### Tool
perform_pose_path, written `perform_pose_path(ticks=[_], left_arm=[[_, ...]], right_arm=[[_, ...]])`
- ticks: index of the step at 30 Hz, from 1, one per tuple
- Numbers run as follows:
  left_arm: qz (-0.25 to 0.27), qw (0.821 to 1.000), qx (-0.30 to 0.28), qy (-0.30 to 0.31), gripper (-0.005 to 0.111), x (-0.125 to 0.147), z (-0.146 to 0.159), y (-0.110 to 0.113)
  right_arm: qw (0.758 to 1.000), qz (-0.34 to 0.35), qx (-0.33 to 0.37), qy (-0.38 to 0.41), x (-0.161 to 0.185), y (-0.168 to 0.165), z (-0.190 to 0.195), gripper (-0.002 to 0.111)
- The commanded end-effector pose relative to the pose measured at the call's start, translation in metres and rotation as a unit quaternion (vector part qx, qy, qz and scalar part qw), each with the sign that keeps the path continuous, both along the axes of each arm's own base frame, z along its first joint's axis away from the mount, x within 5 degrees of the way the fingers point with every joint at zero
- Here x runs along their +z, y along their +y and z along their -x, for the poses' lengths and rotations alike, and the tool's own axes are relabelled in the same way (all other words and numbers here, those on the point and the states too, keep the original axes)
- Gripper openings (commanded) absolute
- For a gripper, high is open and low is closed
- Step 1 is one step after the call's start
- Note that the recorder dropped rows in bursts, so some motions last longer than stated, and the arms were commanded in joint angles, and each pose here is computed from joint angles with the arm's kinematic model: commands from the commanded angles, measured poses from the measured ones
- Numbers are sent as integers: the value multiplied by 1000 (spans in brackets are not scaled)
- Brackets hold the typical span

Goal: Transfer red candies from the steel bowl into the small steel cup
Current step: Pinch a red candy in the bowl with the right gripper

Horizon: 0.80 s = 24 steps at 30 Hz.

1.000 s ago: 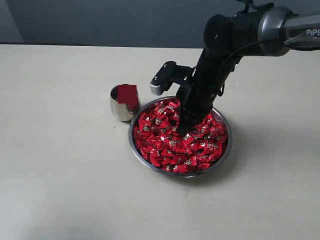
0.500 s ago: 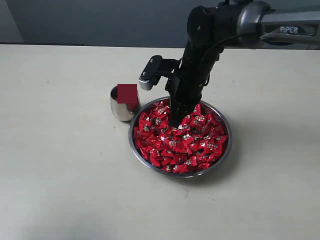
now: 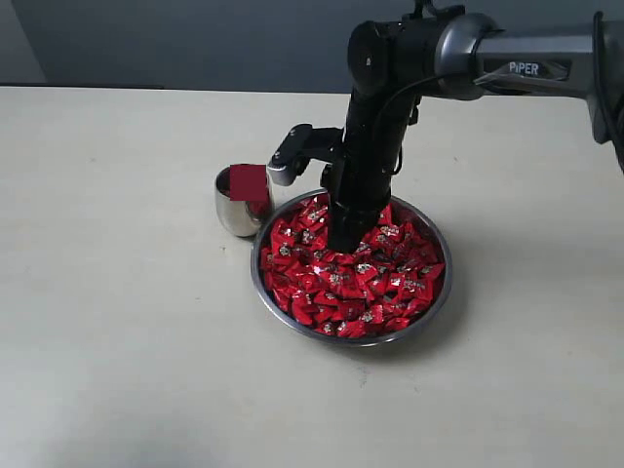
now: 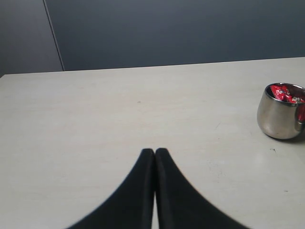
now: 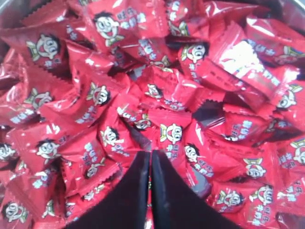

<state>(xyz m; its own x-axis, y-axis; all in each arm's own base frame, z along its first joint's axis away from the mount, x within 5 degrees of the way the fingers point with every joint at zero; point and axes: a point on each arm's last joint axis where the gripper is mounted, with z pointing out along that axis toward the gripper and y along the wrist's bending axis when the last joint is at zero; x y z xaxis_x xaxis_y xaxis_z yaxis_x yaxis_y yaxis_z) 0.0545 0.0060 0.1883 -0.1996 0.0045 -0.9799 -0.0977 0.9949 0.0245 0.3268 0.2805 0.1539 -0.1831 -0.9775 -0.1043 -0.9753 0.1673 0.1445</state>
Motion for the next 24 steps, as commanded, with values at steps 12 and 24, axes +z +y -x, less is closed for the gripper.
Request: perform_pose_path(ticks=[12, 24], left_arm=[[1, 1000, -4, -1, 0, -1, 0, 0], [1, 1000, -4, -1, 0, -1, 0, 0]], right_arm=[[999, -11, -34, -23, -2, 3, -6, 37], [999, 10, -38, -3, -27, 3, -7, 37]])
